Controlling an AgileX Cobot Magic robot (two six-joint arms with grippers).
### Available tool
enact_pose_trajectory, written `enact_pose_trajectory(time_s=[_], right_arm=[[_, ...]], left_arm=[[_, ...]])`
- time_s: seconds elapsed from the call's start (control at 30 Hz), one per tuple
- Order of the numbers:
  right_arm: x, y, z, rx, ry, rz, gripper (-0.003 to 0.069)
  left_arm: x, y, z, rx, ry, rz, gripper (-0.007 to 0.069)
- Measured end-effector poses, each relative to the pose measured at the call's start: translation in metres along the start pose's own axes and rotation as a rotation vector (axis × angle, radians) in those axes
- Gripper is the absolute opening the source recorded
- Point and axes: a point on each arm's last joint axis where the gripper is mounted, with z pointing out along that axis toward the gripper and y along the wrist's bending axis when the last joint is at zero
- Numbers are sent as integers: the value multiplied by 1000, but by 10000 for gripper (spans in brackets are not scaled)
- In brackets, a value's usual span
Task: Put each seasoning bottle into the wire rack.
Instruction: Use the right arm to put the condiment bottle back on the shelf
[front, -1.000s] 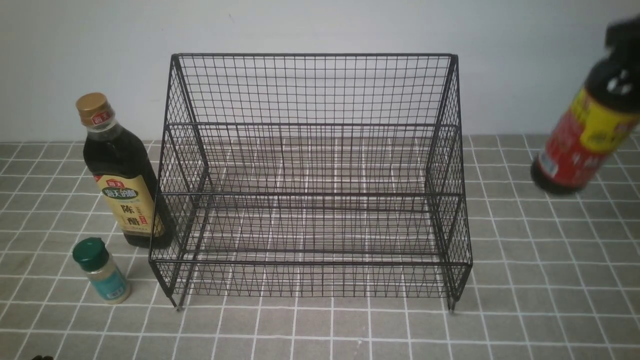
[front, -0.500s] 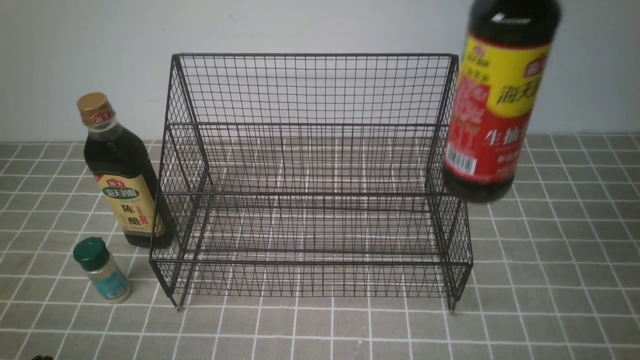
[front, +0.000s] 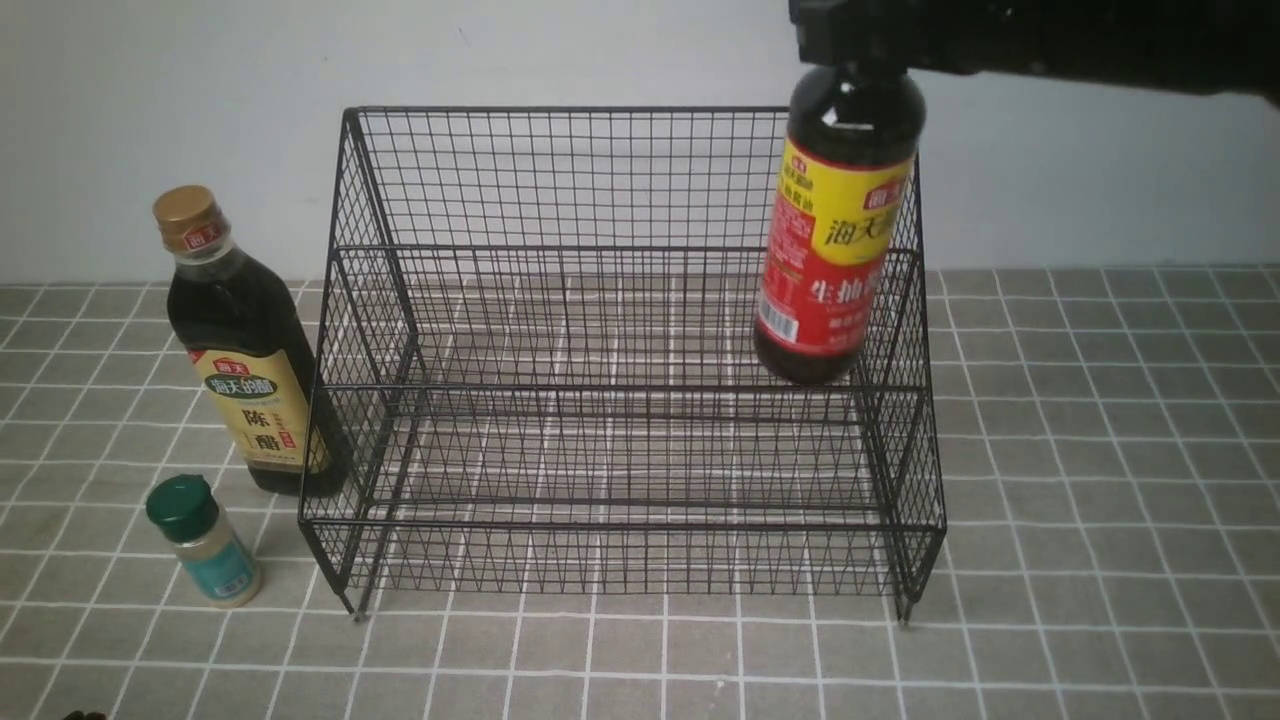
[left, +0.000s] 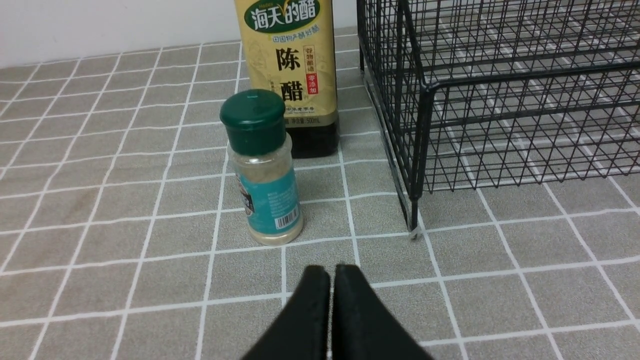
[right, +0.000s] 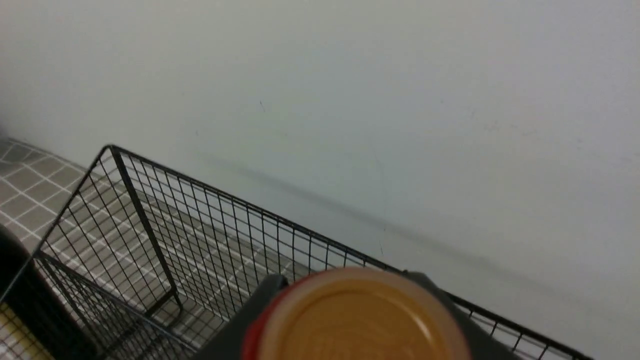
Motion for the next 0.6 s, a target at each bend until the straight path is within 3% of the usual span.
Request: enact_pose_trajectory(time_s=[0.47,0.6], right_arm=[[60,0,46,-29,360,9,270],[57,0,46,-35,353,23,339]], left_arm=[[0,0,0,0,0,0,-7],[0,0,0,0,0,0,-7]])
